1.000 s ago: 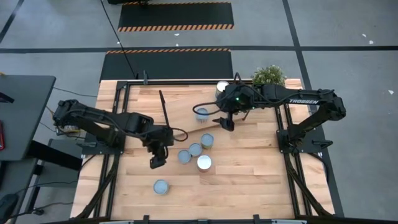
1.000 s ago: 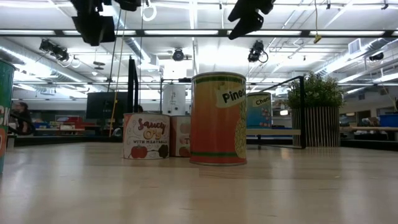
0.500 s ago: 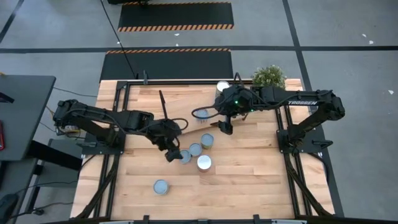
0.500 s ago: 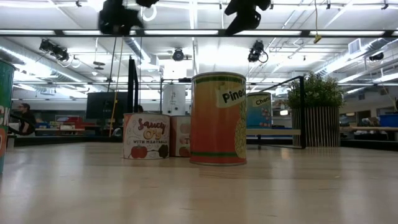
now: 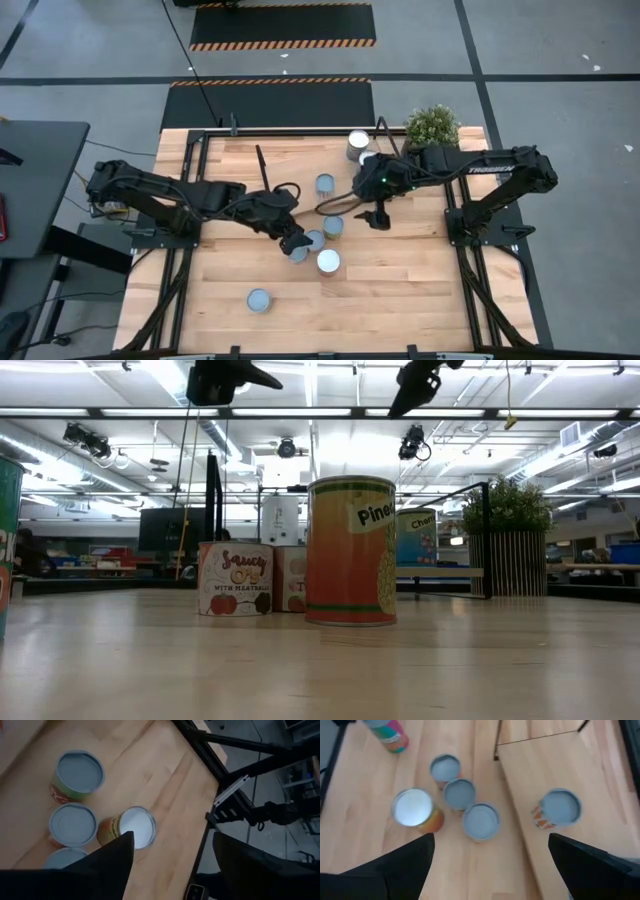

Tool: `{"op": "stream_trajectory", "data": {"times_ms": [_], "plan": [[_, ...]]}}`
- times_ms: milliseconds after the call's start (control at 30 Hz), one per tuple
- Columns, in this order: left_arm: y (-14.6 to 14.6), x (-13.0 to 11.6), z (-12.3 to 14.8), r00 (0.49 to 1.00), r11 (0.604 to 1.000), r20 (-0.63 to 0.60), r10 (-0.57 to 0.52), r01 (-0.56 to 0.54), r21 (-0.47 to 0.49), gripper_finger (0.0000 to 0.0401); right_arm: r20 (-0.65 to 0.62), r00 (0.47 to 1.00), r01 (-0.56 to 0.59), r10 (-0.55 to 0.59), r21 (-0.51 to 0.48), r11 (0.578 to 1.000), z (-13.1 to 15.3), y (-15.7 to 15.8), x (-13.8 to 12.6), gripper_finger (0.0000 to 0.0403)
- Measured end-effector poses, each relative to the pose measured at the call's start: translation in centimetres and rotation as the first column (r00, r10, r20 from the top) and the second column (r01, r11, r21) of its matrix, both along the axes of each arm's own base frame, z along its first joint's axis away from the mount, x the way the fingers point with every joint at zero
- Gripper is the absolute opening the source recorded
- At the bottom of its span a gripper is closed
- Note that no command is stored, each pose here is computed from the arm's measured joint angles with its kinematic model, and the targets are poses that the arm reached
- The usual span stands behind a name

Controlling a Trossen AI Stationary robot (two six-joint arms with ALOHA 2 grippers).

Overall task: Pick and place cans onto a shelf
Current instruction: Put the white can on the shelf

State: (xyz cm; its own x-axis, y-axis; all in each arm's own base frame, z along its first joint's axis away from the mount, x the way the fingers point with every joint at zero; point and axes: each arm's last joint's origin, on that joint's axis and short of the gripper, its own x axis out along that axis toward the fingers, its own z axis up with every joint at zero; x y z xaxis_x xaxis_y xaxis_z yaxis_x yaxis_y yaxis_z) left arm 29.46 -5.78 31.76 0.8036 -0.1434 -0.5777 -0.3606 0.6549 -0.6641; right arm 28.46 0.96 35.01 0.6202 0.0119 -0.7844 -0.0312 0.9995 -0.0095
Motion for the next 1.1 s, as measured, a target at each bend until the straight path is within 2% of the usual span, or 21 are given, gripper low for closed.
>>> {"op": "stream_trajectory", "data": {"times_ms": [200, 300, 467, 567, 733, 900, 1100], "plan": [[0.3, 0.2, 0.2, 0.999, 0.999, 0.020, 0.027, -0.026, -0.029, 0.0274, -0.006, 0.998, -0.064, 0.064, -0.012, 0.998, -0.5, 1.3, 0.0, 0.0399], [-0.1, 0.1, 0.2, 1.000, 1.000, 0.016, 0.017, -0.016, -0.022, 0.0274, 0.042, 0.994, -0.096, 0.097, -0.019, 0.995, -1.0, 1.9, 0.5, 0.0399], [-1.8, -1.1, -0.7, 0.995, 0.999, -0.096, -0.021, 0.024, 0.024, 0.0274, 0.124, 0.981, -0.144, 0.146, -0.029, 0.989, -3.0, 3.0, 1.2, 0.0399], [-3.1, -1.9, -1.2, 0.988, 1.000, -0.154, -0.016, 0.020, 0.022, 0.0274, 0.095, 0.985, -0.145, 0.146, -0.020, 0.989, -4.5, 3.2, 1.1, 0.0399], [-5.0, -2.6, -1.2, 0.987, 1.000, -0.162, -0.001, 0.000, -0.009, 0.0274, 0.051, 0.991, -0.125, 0.125, 0.001, 0.992, -6.1, 3.3, 0.8, 0.0399], [-5.5, -2.8, -1.2, 0.986, 0.999, -0.162, 0.024, -0.028, -0.023, 0.0274, 0.074, 0.990, -0.122, 0.121, 0.005, 0.993, -6.0, 3.3, 0.9, 0.0399], [-5.6, -2.3, -1.1, 0.991, 0.998, -0.128, 0.036, -0.042, -0.043, 0.0274, 0.115, 0.986, -0.118, 0.117, 0.001, 0.993, -4.6, 3.3, 1.2, 0.0399]]}}
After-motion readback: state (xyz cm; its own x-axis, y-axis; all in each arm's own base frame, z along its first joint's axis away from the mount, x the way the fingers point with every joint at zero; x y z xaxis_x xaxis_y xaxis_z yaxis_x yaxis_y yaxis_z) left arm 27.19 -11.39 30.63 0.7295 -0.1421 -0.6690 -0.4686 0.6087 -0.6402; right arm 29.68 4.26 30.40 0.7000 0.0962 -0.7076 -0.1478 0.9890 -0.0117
